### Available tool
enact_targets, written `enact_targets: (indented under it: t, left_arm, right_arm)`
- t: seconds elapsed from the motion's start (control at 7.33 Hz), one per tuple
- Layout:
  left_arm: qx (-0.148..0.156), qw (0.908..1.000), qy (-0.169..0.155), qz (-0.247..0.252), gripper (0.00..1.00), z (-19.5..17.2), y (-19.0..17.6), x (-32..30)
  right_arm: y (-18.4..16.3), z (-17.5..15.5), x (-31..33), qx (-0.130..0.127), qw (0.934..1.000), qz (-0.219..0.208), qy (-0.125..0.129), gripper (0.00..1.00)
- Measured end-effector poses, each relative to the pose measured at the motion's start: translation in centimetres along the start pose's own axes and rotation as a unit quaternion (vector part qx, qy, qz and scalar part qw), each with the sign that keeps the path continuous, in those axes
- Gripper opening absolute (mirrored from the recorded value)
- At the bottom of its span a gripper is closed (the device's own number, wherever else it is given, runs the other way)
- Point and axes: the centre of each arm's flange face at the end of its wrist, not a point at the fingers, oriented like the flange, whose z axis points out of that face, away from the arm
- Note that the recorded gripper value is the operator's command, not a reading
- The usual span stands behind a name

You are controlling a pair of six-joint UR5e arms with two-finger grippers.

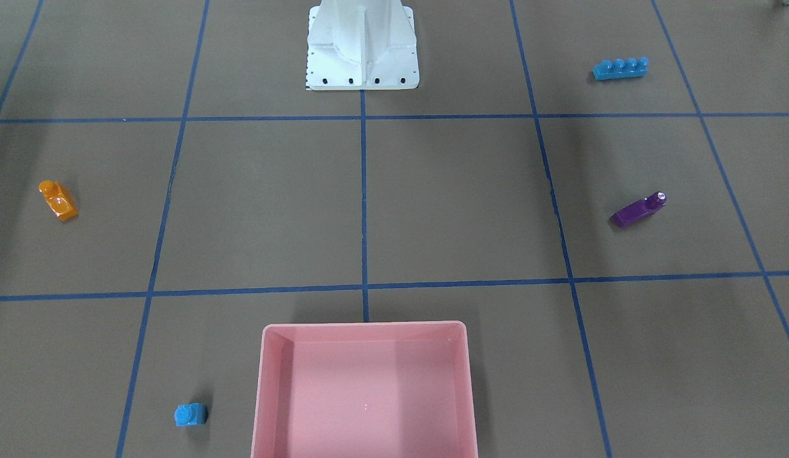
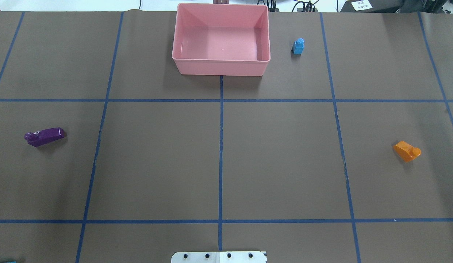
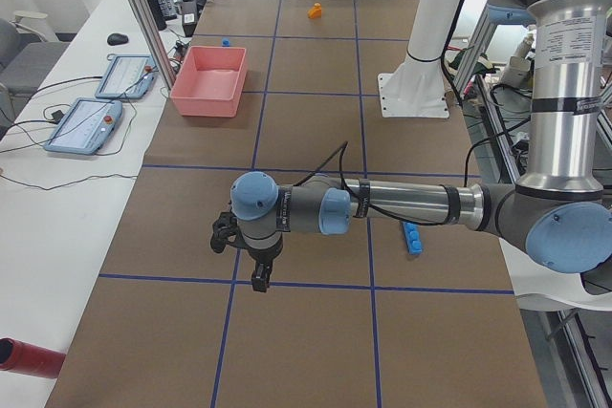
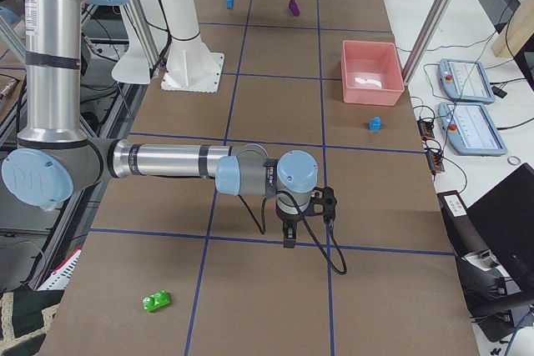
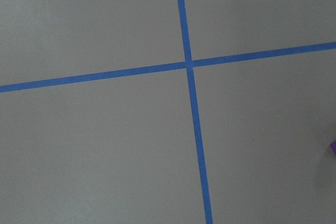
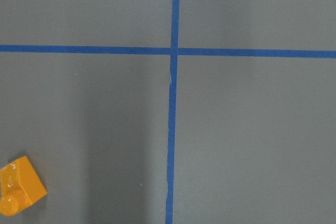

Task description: Put all blocks into box

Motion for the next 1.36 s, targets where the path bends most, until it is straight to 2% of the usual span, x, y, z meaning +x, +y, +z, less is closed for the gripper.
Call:
enact_targets:
  t: [0.41, 0.55, 0.82, 0.95, 1.09, 1.36]
  left_arm:
    - [0.011, 0.9998, -0.004, 0.015, 1.0, -0.8, -0.9, 0.9]
    - [0.024, 0.9992, -0.003, 0.031, 1.0, -1.6, -1.6, 2.0]
    - [0.054, 0.996, -0.002, 0.071, 1.0, -2.5, -3.3, 4.8]
    - [0.064, 0.9944, -0.001, 0.083, 1.0, -2.6, -3.6, 5.5]
    - [0.074, 0.9928, -0.001, 0.094, 1.0, -2.6, -3.8, 5.8]
    - [0.086, 0.9907, -0.002, 0.105, 1.0, -2.7, -4.0, 6.1]
  right_arm:
    - [-0.6, -0.7, -0.8, 0.008, 0.9999, -0.007, -0.003, 1.0]
    - [-1.3, -1.3, -1.7, 0.014, 0.9998, -0.017, -0.004, 1.0]
    - [-2.8, -1.9, -6.3, 0.019, 0.9981, -0.059, -0.007, 1.0]
    - [-3.6, -1.2, -8.9, 0.012, 0.9969, -0.077, -0.01, 1.0]
    - [-3.8, 0.4, -11.8, 0.005, 0.9935, -0.113, -0.016, 1.0]
    - [-1.6, 5.1, -17.0, 0.015, 0.974, -0.224, -0.03, 1.0]
